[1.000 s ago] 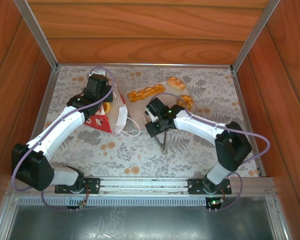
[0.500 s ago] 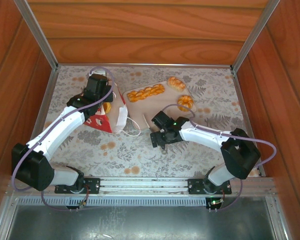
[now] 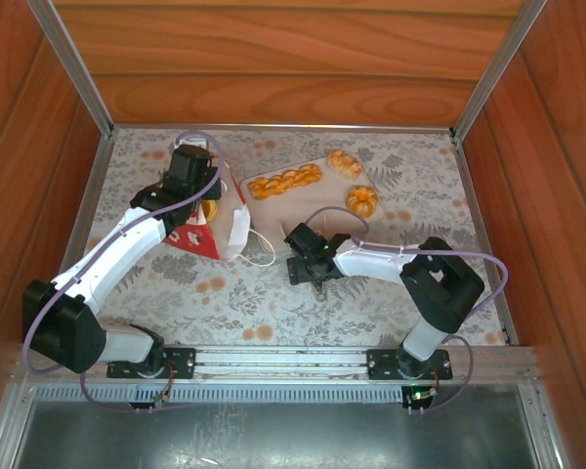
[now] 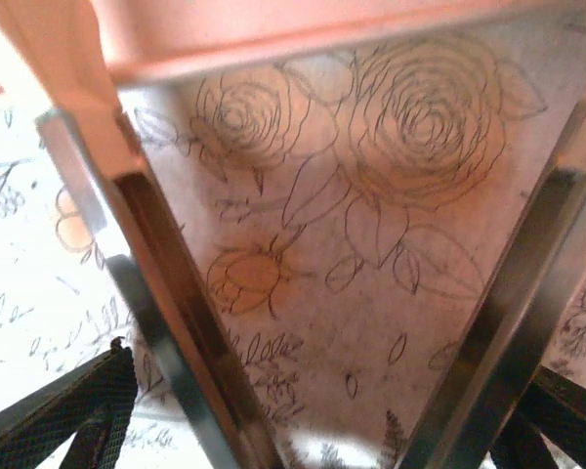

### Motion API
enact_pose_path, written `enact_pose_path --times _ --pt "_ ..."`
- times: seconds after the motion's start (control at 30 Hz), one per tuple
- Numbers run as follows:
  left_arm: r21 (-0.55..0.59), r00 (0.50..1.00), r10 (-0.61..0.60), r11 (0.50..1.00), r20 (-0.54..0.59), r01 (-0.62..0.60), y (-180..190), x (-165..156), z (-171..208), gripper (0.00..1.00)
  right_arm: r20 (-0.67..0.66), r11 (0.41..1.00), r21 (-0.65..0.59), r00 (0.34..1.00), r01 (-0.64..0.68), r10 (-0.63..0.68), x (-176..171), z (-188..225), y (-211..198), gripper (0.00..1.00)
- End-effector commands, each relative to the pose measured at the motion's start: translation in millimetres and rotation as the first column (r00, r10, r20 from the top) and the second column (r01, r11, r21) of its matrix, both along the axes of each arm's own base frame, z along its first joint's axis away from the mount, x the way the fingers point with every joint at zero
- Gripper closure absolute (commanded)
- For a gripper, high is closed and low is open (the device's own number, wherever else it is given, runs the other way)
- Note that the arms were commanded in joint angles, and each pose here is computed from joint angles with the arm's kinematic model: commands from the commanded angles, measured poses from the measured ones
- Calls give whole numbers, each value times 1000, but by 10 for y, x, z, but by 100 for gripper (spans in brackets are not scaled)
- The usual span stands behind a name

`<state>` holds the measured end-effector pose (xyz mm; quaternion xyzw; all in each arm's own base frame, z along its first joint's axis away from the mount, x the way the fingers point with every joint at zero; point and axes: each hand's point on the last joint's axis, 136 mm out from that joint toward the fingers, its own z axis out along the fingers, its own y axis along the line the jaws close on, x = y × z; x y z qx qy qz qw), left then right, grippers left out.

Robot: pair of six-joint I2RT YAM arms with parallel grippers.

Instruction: Take the fake bread out of the paper bag

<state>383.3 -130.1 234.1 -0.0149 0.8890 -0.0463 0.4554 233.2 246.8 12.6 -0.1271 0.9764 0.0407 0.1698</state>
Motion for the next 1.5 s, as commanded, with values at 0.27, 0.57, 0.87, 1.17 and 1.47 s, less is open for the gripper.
enact_pose_path --times 0.27,0.57,0.87,1.17,1.47 --pt "-40 999 6 999 42 -5 14 -15 169 100 -72 998 -57 997 15 -19 -183 -345 -164 19" --pt "-42 999 12 999 48 -10 37 -37 182 100 -71 999 -43 997 -3 0 -189 -480 -143 67" --pt "-45 999 16 999 50 -14 50 -57 186 100 42 997 57 998 -46 43 -72 -7 -28 99" --pt "-54 999 11 999 44 -9 43 -81 157 100 192 967 246 981 -69 21 23 894 51 100" --pt "-43 999 1 999 49 1 30 -57 182 100 242 891 420 968 -171 71 26 1634 173 100"
